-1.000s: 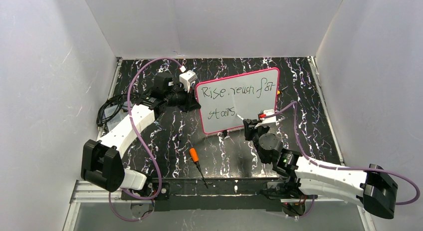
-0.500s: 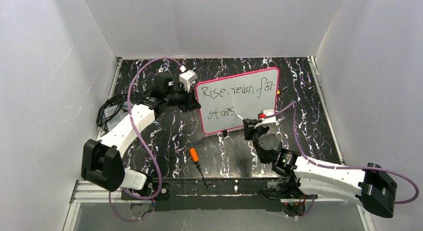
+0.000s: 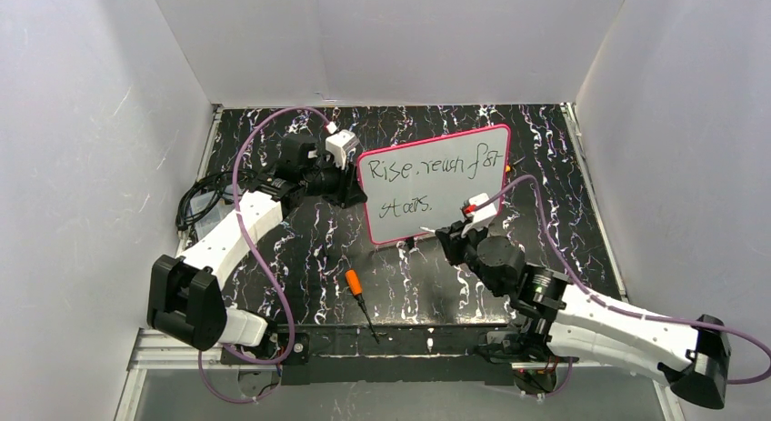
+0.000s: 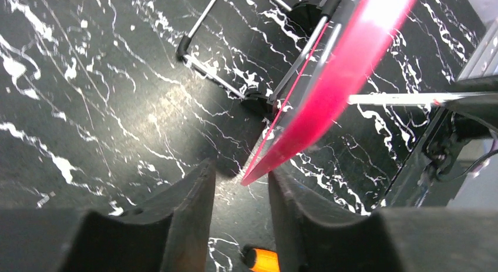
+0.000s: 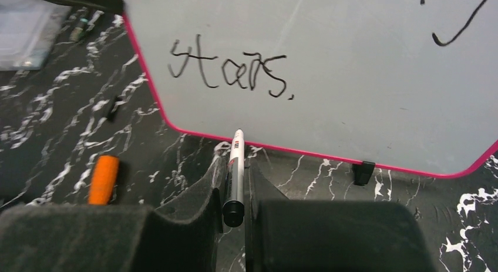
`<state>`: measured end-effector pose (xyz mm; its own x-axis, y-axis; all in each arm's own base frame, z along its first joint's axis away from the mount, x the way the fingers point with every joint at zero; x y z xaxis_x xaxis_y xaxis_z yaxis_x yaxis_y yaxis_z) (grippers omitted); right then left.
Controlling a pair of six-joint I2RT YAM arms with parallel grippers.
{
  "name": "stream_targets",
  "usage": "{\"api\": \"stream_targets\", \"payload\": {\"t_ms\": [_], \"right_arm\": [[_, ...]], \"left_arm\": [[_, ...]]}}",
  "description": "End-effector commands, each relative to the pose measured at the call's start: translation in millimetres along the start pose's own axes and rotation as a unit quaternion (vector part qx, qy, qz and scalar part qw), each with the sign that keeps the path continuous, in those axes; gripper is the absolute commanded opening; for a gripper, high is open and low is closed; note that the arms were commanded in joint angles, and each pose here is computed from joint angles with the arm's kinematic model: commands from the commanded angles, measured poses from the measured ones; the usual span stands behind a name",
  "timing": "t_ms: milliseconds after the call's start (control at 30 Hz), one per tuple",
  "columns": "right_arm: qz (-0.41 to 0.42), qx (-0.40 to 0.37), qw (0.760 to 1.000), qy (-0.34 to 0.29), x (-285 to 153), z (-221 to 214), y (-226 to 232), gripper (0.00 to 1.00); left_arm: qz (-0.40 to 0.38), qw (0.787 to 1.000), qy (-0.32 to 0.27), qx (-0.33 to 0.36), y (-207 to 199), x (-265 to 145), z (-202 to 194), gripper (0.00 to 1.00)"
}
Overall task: Write a sentence on the whiteboard
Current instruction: Write a sentence on the whiteboard, then pick up the pen cap from the center of the board.
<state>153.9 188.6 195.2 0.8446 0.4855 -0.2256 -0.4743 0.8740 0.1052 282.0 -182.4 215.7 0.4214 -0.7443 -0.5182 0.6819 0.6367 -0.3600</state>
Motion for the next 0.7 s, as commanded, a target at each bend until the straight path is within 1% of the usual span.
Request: {"api": "stream_targets", "payload": {"t_ms": [0, 200, 333, 433, 533, 667], "right_arm": [[0.045, 0.012, 0.998, 0.034, -26, 15, 2, 0.01], [0.033, 0.043, 0.998, -0.016, -43, 32, -10, 0.01], [0.031, 0.050, 0.998, -0.028, -46, 38, -12, 0.01], [0.034, 0.050, 0.998, -0.027, -46, 38, -11, 0.01], [0.038, 0.050, 0.998, -0.028, -45, 37, -10, 0.01], [0.046, 0.056, 0.997, -0.030, -44, 38, -7, 0.01]], "left_arm": [[0.038, 0.999, 0.011, -0.026, -2, -13, -11, 0.42], [0.074, 0.996, 0.018, -0.049, 0, -23, -24, 0.59], [0.136, 0.987, 0.014, -0.089, 2, -39, -43, 0.63], [0.218, 0.965, 0.018, -0.145, 10, -55, -69, 0.63], [0.274, 0.938, 0.034, -0.209, 14, -62, -92, 0.62], [0.312, 0.911, 0.076, -0.258, 20, -59, -114, 0.56]]}}
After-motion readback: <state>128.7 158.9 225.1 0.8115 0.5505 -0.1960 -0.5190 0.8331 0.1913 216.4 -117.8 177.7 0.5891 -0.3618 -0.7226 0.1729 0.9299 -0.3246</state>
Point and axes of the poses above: each gripper's point midway between its finger pads, its own x axis out along the fingers, its own y axis along the line the jaws close on, z = x × y, the point moved 6 cm from there along -x, back along the fingers, and after that the axes turned 2 degrees about -x, right-handed, at the moved point
